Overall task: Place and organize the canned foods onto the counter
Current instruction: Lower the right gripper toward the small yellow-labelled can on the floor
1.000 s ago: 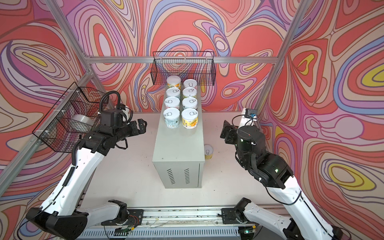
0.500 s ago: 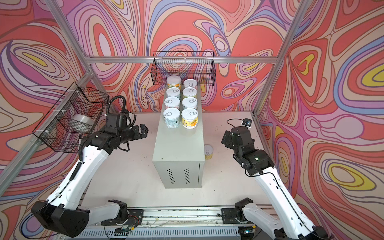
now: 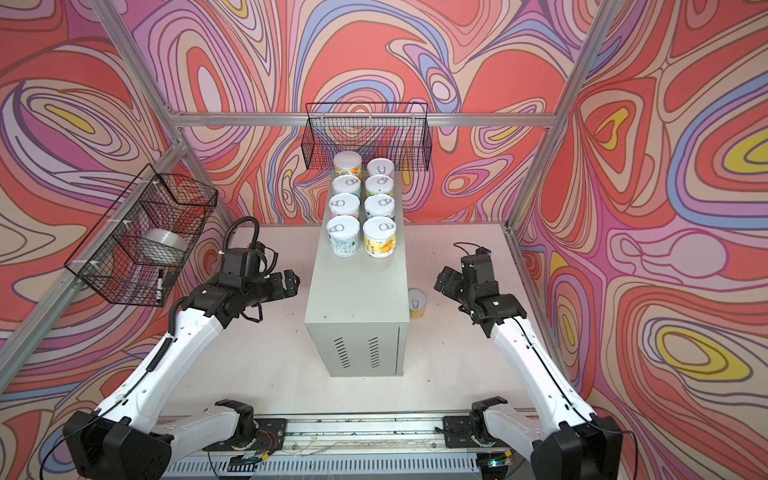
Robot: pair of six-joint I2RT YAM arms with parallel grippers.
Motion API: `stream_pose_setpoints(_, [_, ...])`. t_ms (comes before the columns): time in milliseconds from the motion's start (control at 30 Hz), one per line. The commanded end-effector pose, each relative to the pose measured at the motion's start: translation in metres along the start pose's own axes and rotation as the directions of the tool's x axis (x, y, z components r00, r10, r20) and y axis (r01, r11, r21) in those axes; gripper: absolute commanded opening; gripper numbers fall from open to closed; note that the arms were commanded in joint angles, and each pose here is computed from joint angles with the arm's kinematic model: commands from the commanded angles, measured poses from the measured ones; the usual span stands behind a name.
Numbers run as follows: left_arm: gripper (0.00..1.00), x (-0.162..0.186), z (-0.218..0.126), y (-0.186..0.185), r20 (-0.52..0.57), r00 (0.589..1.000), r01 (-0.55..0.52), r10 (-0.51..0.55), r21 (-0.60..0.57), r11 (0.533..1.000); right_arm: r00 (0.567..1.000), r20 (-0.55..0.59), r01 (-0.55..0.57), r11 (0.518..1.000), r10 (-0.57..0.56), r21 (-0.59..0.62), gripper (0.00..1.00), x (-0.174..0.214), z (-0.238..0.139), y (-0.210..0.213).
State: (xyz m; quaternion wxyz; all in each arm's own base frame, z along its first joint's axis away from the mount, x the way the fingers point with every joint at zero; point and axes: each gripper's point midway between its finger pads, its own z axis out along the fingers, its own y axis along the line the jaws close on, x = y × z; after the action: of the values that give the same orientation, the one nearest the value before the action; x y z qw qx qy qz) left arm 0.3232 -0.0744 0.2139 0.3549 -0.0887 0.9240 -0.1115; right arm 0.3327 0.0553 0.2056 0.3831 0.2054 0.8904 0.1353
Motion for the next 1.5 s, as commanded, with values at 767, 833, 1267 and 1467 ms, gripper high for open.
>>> stream_pose_setpoints(767, [0.96, 0.011, 0.026, -0.010, 0.009, 0.996, 0.089, -0.090, 0.093, 0.992, 0.960, -0.256, 0.095, 0.993, -0.111, -0.075, 0.98, 0.072, 0.108, 0.036])
stream_pose_setpoints(833, [0.96, 0.012, 0.028, -0.008, 0.008, 0.996, 0.092, -0.093, 0.084, 0.992, 0.956, -0.269, 0.100, 0.993, -0.114, -0.064, 0.98, 0.076, 0.114, 0.036])
stream_pose_setpoints(1267, [0.96, 0.018, 0.037, -0.005, -0.001, 0.995, 0.104, -0.105, 0.077, 0.992, 0.948, -0.303, 0.054, 0.988, -0.095, -0.143, 0.97, 0.089, 0.136, 0.053])
stream_pose_setpoints(1467, [0.95, 0.019, 0.037, -0.004, -0.002, 0.994, 0.107, -0.107, 0.074, 0.991, 0.941, -0.326, 0.056, 0.990, -0.095, -0.129, 0.95, 0.096, 0.142, 0.049])
